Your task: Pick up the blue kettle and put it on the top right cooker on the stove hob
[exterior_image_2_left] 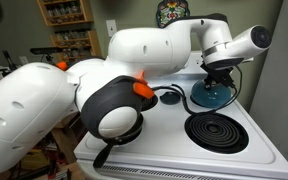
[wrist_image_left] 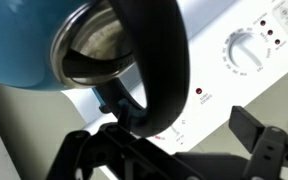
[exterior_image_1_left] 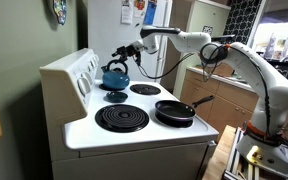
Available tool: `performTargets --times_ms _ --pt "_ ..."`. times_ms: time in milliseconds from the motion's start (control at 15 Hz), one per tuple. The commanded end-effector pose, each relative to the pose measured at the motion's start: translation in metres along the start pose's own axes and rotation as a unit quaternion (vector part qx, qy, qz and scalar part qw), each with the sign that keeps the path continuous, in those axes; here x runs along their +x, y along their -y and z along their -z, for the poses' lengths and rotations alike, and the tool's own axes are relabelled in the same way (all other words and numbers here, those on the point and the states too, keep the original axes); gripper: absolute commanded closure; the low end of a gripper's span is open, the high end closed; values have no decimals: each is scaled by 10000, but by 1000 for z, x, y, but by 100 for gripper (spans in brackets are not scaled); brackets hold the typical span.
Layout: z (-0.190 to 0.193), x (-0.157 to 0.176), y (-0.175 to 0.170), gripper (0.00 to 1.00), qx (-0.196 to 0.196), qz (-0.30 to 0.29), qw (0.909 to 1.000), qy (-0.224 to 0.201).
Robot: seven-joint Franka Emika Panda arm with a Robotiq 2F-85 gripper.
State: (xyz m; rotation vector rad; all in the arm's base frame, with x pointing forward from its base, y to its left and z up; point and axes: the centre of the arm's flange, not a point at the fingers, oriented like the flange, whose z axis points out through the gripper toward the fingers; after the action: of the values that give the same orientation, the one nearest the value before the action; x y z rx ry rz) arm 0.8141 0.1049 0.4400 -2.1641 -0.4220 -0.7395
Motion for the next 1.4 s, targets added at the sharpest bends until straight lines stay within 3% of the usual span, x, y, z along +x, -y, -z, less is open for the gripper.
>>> performTargets --times_ms 0,667,1333 --pt "11 3 12 0 -517 -36 9985 157" --pt "52 -3 41 0 -1576 -15 9863 487" --pt "95 -51 65 0 -1732 -1346 9740 570"
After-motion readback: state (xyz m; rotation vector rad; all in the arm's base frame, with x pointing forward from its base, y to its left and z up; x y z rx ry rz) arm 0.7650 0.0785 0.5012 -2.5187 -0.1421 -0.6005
